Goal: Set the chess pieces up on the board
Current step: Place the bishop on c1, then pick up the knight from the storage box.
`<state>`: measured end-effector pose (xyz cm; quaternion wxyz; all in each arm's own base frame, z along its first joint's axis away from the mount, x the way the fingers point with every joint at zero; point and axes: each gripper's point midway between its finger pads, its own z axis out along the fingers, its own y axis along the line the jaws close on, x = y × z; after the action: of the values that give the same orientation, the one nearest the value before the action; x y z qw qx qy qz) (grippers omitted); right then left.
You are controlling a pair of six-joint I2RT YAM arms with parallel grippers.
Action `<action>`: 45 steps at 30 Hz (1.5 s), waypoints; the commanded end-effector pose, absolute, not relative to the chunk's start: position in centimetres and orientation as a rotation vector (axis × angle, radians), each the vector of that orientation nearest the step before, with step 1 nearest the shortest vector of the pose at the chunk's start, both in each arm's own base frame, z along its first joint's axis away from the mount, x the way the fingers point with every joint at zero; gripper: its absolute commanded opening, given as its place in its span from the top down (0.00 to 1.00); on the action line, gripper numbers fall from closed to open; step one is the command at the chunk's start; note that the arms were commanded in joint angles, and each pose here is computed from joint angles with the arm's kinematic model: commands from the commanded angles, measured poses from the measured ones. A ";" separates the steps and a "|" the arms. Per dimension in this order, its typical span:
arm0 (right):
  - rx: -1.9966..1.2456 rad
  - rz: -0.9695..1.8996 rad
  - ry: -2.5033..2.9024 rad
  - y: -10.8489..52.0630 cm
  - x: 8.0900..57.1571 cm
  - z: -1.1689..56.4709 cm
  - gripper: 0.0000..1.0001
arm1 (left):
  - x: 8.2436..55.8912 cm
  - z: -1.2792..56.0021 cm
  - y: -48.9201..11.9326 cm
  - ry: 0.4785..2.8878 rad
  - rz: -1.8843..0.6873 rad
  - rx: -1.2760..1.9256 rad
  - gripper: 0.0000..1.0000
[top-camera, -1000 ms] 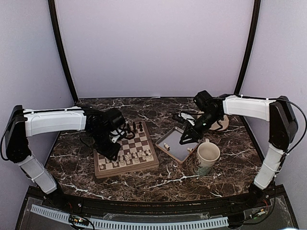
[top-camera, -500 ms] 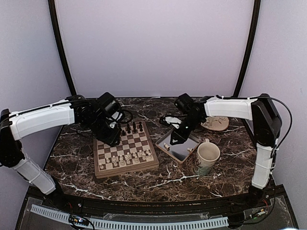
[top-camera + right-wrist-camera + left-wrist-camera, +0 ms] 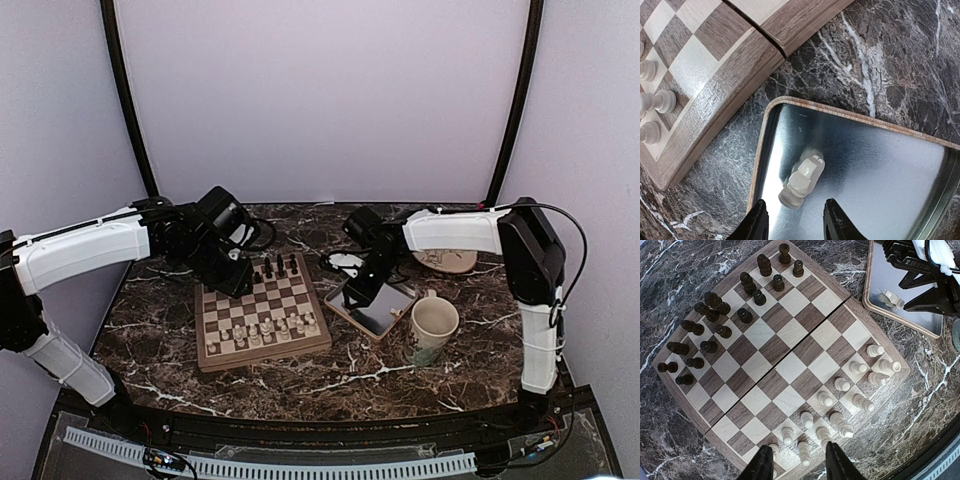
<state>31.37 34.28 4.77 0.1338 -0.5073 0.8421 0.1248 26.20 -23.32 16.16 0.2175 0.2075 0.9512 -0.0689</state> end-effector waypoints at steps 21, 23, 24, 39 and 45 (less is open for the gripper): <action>-1.525 0.214 2.453 33.6 31.9 2.2 0.65 | 26.0 15.3 -23.9 2.637 -0.240 0.558 0.62; -1.539 0.224 2.460 33.7 31.8 1.8 0.67 | 26.0 15.3 -23.8 2.639 -0.240 0.556 0.62; -1.541 0.223 2.463 33.7 31.8 1.7 0.68 | 25.9 15.3 -23.8 2.639 -0.242 0.554 0.62; -1.453 0.303 2.435 33.3 33.1 4.3 0.92 | 27.0 16.6 -26.6 2.507 -0.407 0.597 0.62; -1.377 0.738 2.339 33.0 32.1 10.3 0.93 | 28.3 19.2 -31.5 2.302 -0.720 0.642 0.52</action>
<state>32.37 32.57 4.18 0.1239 -0.4968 0.8462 0.1480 27.40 -27.77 15.93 0.2621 0.2268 0.9225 -0.1700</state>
